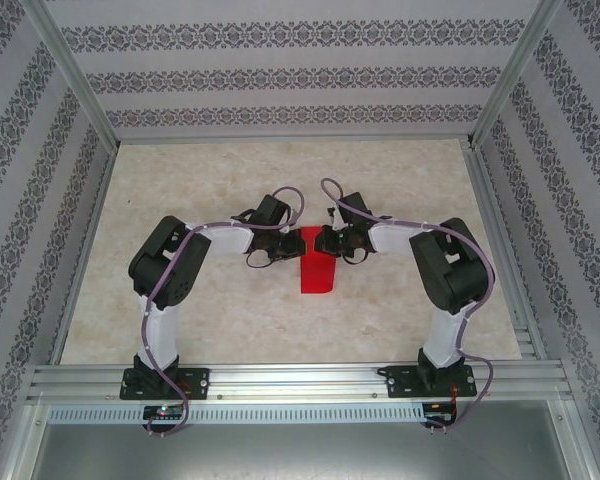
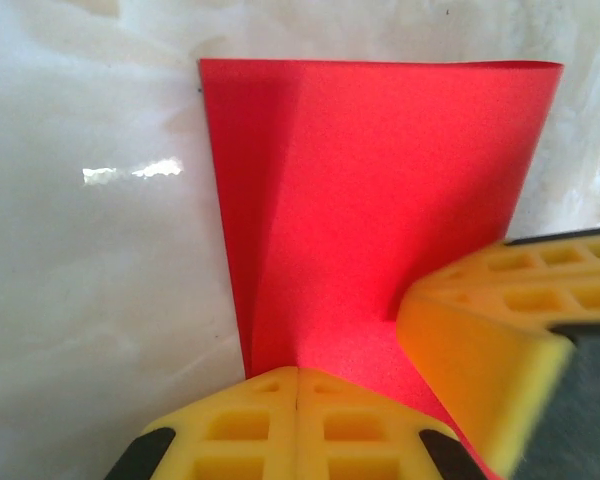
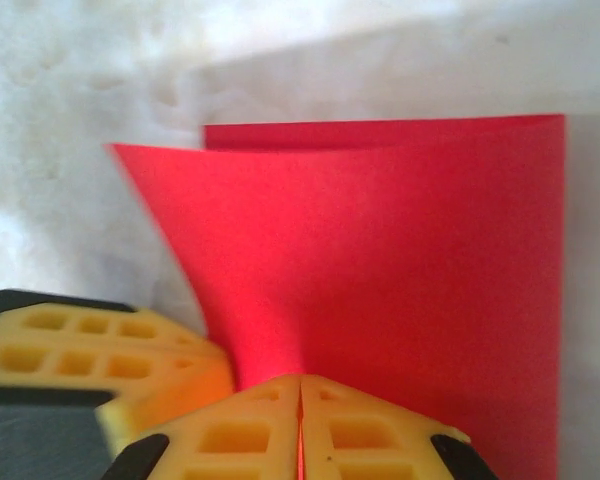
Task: Fold a paper plane with a square sheet of paper (pick it up from the middle)
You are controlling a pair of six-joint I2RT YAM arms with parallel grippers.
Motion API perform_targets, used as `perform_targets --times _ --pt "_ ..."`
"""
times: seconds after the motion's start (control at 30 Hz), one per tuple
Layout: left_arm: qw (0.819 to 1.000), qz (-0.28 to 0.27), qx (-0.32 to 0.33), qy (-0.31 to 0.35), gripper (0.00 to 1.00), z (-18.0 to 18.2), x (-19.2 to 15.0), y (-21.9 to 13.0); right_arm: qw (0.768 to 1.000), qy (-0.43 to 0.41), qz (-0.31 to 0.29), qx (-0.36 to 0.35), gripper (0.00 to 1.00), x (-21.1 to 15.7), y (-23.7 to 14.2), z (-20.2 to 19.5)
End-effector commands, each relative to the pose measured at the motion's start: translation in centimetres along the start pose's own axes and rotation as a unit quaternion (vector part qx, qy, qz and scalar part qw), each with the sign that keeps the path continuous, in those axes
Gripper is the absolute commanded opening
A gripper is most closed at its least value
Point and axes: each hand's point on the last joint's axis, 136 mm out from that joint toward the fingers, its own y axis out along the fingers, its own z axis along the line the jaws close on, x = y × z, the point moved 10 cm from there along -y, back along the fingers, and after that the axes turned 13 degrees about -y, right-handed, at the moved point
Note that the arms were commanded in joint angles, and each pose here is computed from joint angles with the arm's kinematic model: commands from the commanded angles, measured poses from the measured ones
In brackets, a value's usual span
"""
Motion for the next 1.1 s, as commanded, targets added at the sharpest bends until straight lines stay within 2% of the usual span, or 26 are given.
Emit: perform_targets --times 0.0,0.33,0.57,0.73,1.07 --pt "0.982 0.030 0.177 -0.054 0.00 7.2 -2.6 2.6 1.000 0.015 -0.019 -0.004 0.09 0.4 -0.3 -1.0" --pt "0.981 0.033 0.184 -0.053 0.00 7.5 -2.8 2.7 0.997 0.058 -0.034 -0.041 0.09 -0.5 -2.2 -5.4" --pt "0.981 0.034 0.183 -0.054 0.00 7.5 -2.7 2.7 0.996 0.037 -0.087 0.002 0.09 2.5 -3.2 -2.4" --pt "0.981 0.034 0.182 -0.055 0.00 7.5 -2.7 2.8 0.997 0.027 -0.072 0.015 0.10 3.4 -1.1 -1.2" --pt "0.981 0.036 0.184 -0.053 0.00 7.5 -2.7 2.8 0.997 0.049 -0.064 -0.005 0.10 3.5 0.0 -3.1"
